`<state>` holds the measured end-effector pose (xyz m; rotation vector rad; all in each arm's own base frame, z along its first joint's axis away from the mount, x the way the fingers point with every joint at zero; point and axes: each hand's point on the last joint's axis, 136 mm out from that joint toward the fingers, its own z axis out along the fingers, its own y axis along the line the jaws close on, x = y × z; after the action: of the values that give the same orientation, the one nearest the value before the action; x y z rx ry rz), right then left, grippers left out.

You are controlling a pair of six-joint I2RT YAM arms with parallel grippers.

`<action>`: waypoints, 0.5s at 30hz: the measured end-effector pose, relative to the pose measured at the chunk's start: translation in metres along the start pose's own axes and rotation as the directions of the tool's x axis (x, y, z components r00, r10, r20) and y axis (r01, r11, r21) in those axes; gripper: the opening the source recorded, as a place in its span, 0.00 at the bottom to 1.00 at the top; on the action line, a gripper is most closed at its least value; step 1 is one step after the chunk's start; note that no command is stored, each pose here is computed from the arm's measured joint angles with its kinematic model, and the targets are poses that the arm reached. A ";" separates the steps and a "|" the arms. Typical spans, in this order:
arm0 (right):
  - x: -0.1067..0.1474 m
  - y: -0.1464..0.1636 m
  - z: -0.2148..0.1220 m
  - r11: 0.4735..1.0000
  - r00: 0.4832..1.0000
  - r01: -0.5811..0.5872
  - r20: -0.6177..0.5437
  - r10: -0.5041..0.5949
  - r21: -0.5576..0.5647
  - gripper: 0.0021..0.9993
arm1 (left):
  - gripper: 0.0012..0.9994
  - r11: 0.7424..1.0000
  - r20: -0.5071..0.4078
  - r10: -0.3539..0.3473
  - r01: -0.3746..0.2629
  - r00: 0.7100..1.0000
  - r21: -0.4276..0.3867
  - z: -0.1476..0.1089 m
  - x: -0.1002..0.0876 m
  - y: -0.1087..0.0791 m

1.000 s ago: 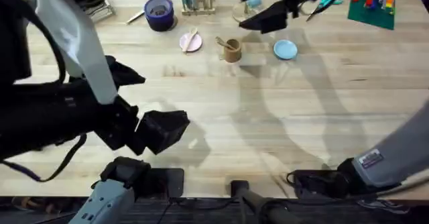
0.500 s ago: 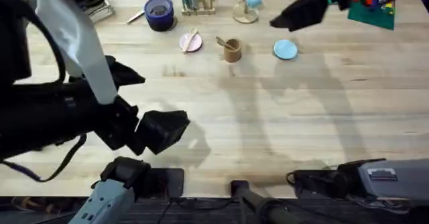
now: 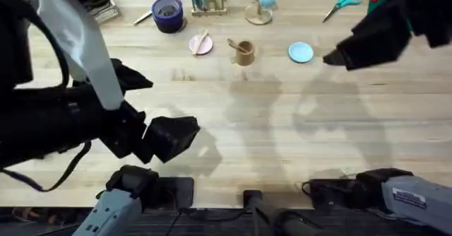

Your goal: Pick up a utensil and set it on the pink plate, then put the other utensil in the container.

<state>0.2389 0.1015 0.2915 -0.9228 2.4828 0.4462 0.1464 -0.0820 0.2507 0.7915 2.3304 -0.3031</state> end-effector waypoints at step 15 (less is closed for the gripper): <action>0.017 0.010 -0.007 0.999 0.998 -0.034 -0.047 0.034 -0.007 1.00 | 0.99 1.000 0.000 0.000 0.000 1.000 0.000 0.000 0.000 0.000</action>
<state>0.2184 0.0963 0.2902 -0.9048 2.5443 0.4510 0.1463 -0.0820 0.2508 0.7916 2.3304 -0.3034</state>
